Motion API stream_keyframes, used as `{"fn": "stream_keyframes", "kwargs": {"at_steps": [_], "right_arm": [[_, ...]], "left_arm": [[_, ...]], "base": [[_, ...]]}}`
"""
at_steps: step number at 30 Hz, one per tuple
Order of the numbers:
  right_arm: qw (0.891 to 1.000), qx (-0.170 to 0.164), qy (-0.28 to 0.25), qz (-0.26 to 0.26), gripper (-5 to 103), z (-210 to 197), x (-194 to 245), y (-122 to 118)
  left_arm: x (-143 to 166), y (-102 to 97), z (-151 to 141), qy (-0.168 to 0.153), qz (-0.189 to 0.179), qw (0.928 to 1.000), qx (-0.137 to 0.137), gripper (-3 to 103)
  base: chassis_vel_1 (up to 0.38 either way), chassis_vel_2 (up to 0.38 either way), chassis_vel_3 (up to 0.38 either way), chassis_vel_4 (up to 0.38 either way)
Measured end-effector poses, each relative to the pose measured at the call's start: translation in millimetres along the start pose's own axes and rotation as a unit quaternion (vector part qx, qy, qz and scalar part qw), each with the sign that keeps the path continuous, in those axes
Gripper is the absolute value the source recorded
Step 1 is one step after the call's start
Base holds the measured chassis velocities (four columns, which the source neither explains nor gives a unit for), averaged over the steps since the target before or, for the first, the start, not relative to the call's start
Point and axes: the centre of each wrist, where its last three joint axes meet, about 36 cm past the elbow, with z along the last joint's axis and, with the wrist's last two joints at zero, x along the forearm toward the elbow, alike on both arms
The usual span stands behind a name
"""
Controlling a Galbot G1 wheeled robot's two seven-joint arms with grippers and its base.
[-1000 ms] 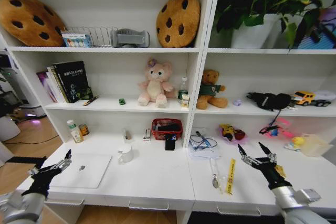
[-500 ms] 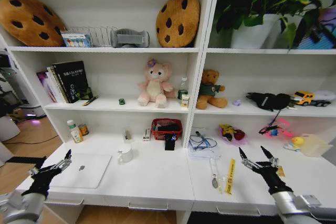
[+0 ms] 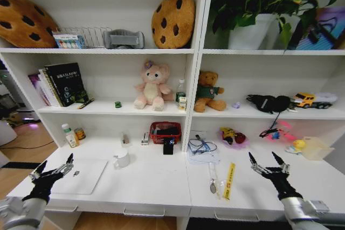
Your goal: Organize the objects on the table.
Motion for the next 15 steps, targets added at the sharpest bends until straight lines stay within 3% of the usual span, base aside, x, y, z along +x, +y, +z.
{"fn": "stream_keyframes", "kwargs": {"at_steps": [8, 10, 15], "right_arm": [[0.994, 0.033, 0.057, 0.087, 100, 38, -8, -28], [0.985, 0.044, 0.094, 0.139, 100, 55, -19, -42], [0.972, 0.033, 0.126, 0.193, 100, 65, -33, -50]], "left_arm": [[0, 0.0, 0, 0.000, 0.000, 1.0000, 0.000, 100], [0, 0.0, 0, 0.000, 0.000, 1.0000, 0.000, 100], [0, 0.0, 0, 0.000, 0.000, 1.0000, 0.000, 100]], "base": [[0.000, 0.000, 0.000, 0.000], [0.000, 0.000, 0.000, 0.000], [0.000, 0.000, 0.000, 0.000]]}}
